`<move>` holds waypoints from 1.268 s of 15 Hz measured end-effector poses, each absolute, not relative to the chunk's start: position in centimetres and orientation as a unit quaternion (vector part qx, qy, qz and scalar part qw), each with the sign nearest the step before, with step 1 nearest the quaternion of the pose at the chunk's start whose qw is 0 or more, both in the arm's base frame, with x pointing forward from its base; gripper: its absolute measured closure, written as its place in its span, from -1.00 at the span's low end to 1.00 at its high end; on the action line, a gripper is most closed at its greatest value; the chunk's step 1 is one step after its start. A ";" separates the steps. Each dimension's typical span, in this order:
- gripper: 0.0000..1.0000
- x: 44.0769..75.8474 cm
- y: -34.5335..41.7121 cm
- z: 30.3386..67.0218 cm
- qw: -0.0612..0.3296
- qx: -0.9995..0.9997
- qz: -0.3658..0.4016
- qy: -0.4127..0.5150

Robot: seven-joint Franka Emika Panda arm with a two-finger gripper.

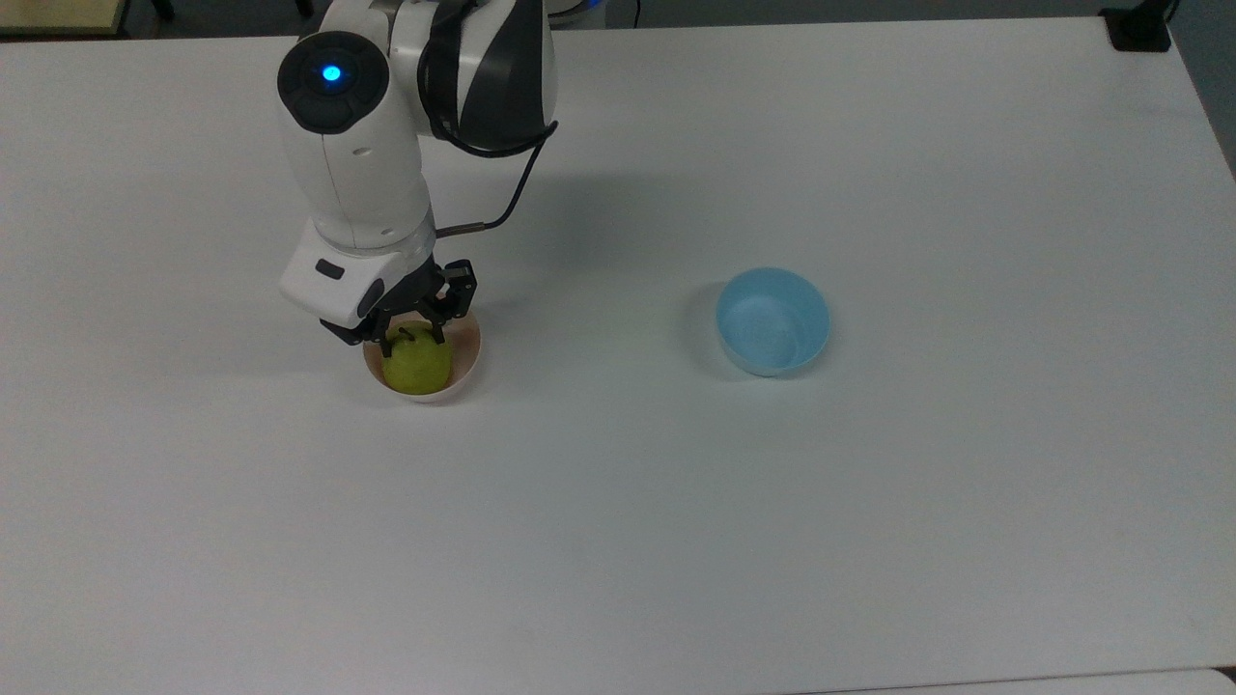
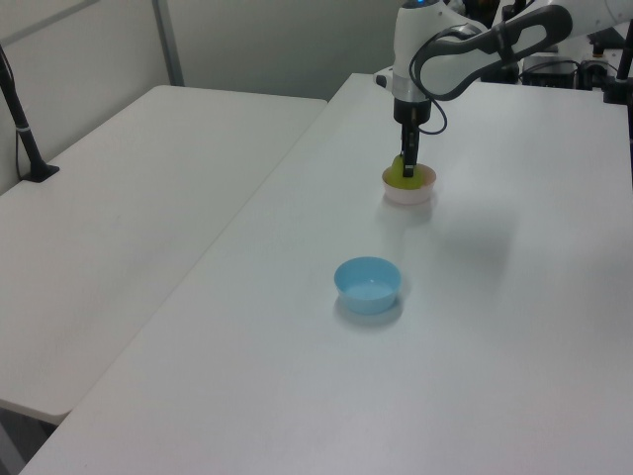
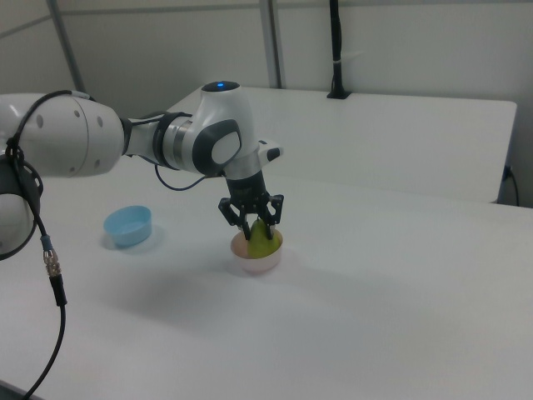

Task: Pick up a pear from the bowl
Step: 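Close the gripper around the green pear in the pink bowl, then lift the pear up out of the pink bowl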

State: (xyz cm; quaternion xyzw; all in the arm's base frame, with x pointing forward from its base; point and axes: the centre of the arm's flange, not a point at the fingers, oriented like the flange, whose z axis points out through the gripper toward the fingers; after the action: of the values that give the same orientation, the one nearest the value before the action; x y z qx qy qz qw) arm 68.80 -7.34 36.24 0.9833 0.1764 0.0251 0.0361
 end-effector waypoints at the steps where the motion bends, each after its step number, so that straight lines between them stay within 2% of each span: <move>1: 0.00 68.8 -7.4 36.3 0.036 0.983 0.025 0.176; 6: 0.00 68.5 -7.3 38.5 0.034 0.985 0.020 0.169; 15: 0.00 66.3 -7.2 50.8 0.026 0.988 0.000 0.151; 19: 0.00 65.3 -7.1 54.3 0.023 0.989 0.006 0.149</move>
State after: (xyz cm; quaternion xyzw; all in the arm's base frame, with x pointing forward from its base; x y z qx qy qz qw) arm 65.31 -7.06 54.33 0.9886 0.1485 0.0063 0.0229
